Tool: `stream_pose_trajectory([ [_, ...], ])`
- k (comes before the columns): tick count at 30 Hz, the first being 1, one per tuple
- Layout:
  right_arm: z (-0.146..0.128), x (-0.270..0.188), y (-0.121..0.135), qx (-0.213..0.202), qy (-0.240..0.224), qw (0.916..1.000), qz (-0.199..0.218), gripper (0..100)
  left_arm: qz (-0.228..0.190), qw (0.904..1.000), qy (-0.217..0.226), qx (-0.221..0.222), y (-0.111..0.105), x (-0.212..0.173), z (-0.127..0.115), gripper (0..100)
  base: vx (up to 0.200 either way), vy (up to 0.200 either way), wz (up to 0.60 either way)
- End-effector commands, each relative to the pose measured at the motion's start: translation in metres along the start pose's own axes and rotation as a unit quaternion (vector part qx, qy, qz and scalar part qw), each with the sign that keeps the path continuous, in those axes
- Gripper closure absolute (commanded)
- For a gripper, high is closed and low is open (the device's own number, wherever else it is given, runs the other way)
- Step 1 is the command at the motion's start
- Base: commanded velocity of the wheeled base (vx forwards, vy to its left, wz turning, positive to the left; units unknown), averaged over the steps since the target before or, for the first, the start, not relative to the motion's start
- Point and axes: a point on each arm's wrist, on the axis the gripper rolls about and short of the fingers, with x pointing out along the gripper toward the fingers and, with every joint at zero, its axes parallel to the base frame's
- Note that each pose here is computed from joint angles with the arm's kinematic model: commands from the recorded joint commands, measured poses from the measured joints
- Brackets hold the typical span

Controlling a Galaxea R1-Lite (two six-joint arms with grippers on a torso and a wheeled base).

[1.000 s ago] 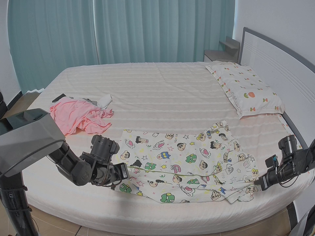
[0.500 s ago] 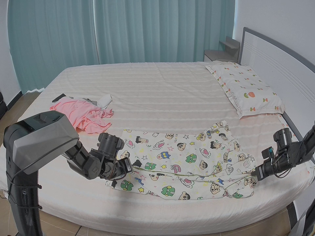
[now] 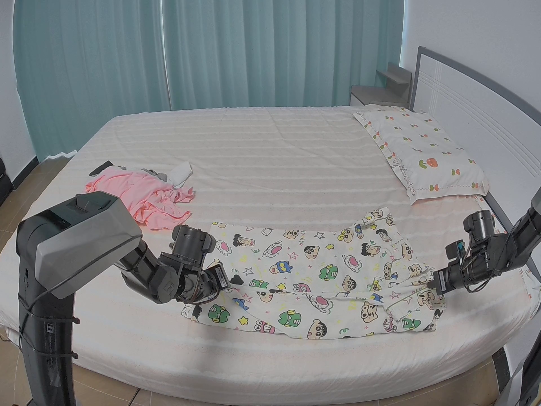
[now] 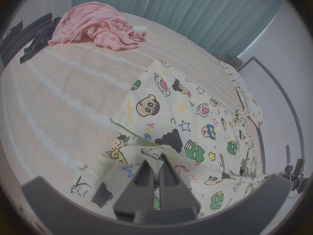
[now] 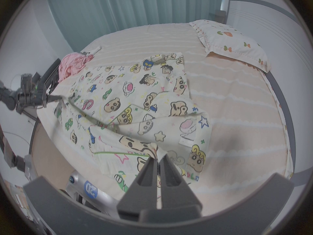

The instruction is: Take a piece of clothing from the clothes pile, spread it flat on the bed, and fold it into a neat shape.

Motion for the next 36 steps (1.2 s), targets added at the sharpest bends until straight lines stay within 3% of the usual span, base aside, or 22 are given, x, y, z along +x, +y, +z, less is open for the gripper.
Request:
stream_pose_trajectory([
  [1, 0.004, 0.01, -0.003, 0.001, 0.003, 1.0, -0.006, 100, 0.004, 1.0, -0.001, -0.003, 0.003, 0.006, 0.002, 100, 0.0, 0.0, 0.0],
  [5, 0.005, 0.022, -0.006, 0.003, 0.013, 0.9995, -0.029, 100, 0.002, 1.0, -0.005, -0.005, 0.002, 0.011, 0.004, 100, 0.0, 0.0, 0.0],
  [12, 0.009, 0.024, -0.008, 0.004, 0.009, 0.9995, -0.031, 100, 0.004, 1.0, -0.006, -0.006, 0.001, 0.017, 0.005, 100, 0.0, 0.0, 0.0],
  [13, 0.009, 0.024, -0.007, 0.004, 0.009, 0.9995, -0.031, 100, 0.003, 0.9999, -0.006, -0.007, 0.001, 0.019, 0.005, 0, 0.0, 0.0, 0.0],
  [14, 0.009, 0.025, -0.007, 0.002, 0.009, 0.9995, -0.03, 100, 0.003, 0.9999, -0.007, -0.01, 0.0, 0.02, 0.006, 0, 0.0, 0.0, 0.0],
  [15, 0.01, 0.025, -0.007, 0.002, 0.008, 0.9995, -0.03, 0, 0.005, 0.9998, -0.01, -0.015, 0.0, 0.023, 0.006, 0, 0.0, 0.0, 0.0],
  [19, 0.012, 0.029, -0.007, 0.017, 0.004, 0.9994, -0.029, 0, 0.011, 0.9991, -0.028, -0.032, -0.003, 0.027, 0.011, 0, 0.0, 0.0, 0.0],
  [25, 0.016, 0.016, -0.016, 0.073, -0.016, 0.9965, -0.039, 0, 0.017, 0.9967, -0.049, -0.063, 0.004, 0.022, 0.025, 0, 0.0, 0.0, 0.0],
  [30, 0.005, -0.019, -0.02, 0.158, -0.047, 0.9863, -0.011, 0, 0.011, 0.9918, -0.07, -0.106, 0.026, -0.013, 0.052, 0, 0.0, 0.0, 0.0],
  [33, -0.023, -0.034, -0.006, 0.224, -0.068, 0.9717, 0.035, 0, -0.018, 0.9886, -0.047, -0.142, 0.045, -0.04, 0.059, 0, 0.0, 0.0, 0.0],
  [36, -0.043, -0.033, 0.003, 0.256, -0.072, 0.9624, 0.056, 0, -0.04, 0.9854, -0.026, -0.164, 0.052, -0.058, 0.056, 0, 0.0, 0.0, 0.0],
])
